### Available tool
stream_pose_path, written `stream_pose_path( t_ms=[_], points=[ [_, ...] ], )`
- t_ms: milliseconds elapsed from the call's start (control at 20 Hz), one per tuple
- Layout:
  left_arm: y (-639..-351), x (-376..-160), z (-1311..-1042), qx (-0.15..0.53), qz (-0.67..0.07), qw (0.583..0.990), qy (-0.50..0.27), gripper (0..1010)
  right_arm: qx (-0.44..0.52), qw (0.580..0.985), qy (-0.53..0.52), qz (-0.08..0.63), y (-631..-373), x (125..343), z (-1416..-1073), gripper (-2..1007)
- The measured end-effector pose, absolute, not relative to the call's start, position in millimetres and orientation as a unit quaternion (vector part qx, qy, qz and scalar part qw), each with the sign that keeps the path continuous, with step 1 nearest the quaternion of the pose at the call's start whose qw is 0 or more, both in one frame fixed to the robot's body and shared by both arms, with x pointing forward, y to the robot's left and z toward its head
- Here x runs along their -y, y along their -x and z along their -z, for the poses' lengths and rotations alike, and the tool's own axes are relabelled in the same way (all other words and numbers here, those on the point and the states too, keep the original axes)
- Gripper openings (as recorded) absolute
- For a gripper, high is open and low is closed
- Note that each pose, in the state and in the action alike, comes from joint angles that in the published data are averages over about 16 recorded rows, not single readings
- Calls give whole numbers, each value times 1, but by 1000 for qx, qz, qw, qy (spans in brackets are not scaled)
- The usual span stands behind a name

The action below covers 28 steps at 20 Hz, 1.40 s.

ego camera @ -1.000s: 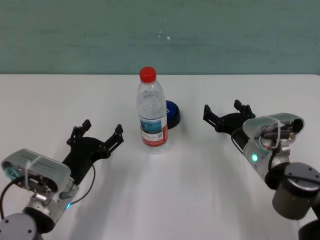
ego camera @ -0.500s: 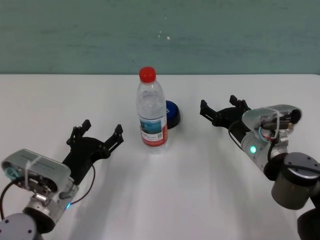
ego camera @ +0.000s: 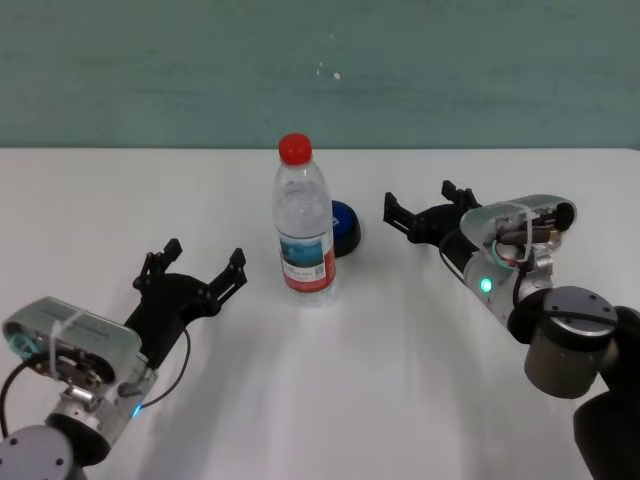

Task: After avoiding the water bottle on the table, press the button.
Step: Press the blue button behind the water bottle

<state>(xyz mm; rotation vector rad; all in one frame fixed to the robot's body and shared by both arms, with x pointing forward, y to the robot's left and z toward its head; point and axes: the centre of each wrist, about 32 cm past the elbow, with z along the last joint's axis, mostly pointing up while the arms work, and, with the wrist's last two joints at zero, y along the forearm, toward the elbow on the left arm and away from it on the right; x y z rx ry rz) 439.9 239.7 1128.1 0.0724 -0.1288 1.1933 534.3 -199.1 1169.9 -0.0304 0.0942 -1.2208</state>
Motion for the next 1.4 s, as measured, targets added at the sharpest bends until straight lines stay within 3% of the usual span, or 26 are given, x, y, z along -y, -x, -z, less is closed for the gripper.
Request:
stream_pose_path(
  t_ms=[1400],
  points=[
    [-440, -240, -1128, 61, -561, 825, -34, 1010, -34, 826, 52, 560, -575, 178, -1167, 1004]
  ],
)
